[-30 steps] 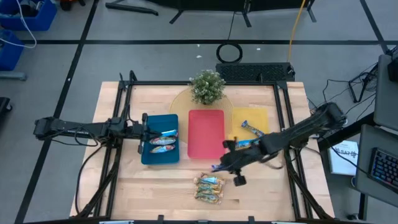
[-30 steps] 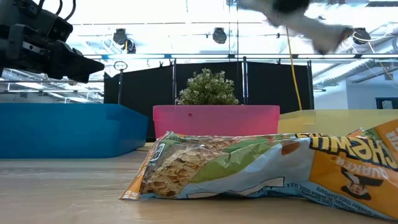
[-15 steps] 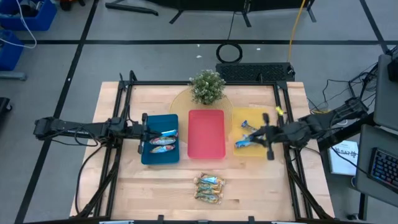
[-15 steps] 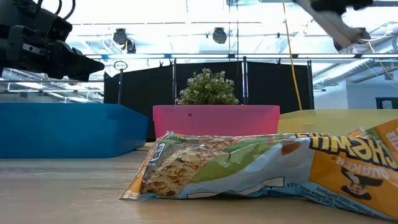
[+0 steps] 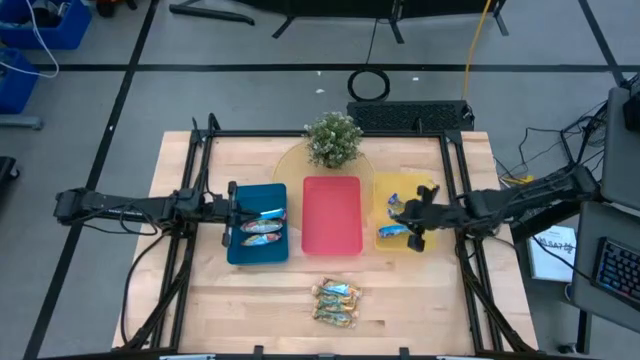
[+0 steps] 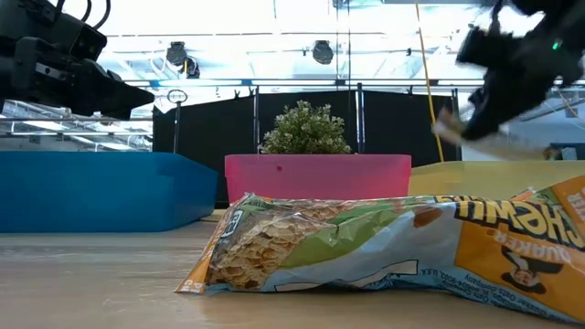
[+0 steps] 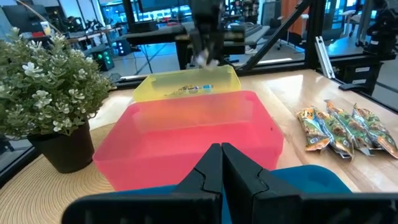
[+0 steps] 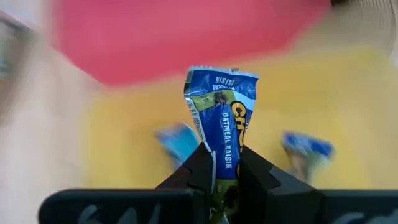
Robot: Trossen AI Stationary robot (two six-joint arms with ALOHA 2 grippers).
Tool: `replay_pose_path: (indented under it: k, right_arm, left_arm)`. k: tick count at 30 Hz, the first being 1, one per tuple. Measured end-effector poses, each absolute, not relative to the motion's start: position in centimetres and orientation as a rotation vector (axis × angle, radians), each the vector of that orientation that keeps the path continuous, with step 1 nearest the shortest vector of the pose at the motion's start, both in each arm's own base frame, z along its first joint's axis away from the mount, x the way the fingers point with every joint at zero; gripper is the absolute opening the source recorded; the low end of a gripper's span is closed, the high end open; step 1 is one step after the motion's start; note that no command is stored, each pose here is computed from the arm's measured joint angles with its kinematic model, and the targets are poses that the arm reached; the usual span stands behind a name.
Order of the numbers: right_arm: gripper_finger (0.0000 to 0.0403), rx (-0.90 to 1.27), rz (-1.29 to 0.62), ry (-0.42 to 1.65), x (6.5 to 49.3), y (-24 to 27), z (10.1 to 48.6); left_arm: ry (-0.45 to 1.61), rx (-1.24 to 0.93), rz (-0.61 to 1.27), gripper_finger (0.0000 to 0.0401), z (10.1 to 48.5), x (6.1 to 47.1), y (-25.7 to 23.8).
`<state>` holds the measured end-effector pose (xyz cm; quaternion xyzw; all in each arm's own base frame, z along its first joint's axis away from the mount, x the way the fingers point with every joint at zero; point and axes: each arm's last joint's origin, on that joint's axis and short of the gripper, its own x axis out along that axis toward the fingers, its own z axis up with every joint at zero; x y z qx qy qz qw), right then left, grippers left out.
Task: Pick and place Granola Bars by type
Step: Put the blue granola bar into the yellow bin, then put the yellow granola bar into the red bin
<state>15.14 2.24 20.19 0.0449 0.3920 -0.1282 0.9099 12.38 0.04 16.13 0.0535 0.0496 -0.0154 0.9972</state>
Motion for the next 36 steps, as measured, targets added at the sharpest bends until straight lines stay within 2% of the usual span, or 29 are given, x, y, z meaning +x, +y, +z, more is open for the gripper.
replay_pose_path:
  k: [5,8,13,18,23,28,36]
  right_arm:
    - [0.0044,0.077,-0.362,0.990,16.0,1.1,18.1]
    - [0.0058,0.079,-0.305,1.028,16.5,0.9,17.6]
    - [0.0108,0.076,-0.267,0.981,17.1,0.9,17.8]
    - [0.0167,0.052,-0.329,0.951,16.9,0.7,18.1]
    - [0.0192,0.049,-0.319,0.883,16.6,0.6,19.0]
    - [0.0174,0.000,-0.297,0.830,15.0,0.5,21.0]
    - [0.0072,-0.028,-0.363,0.364,13.1,0.3,24.7]
  left_arm:
    - [0.102,0.107,-0.030,0.0010,16.1,12.4,0.0]
    - [0.104,0.107,-0.031,0.0010,16.1,12.4,0.0]
    - [0.104,0.106,-0.030,0.0010,16.1,12.4,0.0]
    - [0.104,0.103,-0.029,0.0010,16.1,12.4,0.0]
    - [0.105,0.095,-0.027,0.0010,16.1,12.4,0.1]
    - [0.105,0.078,-0.016,0.0010,16.1,12.4,0.1]
    - [0.106,0.070,-0.016,0.0010,16.1,12.4,0.1]
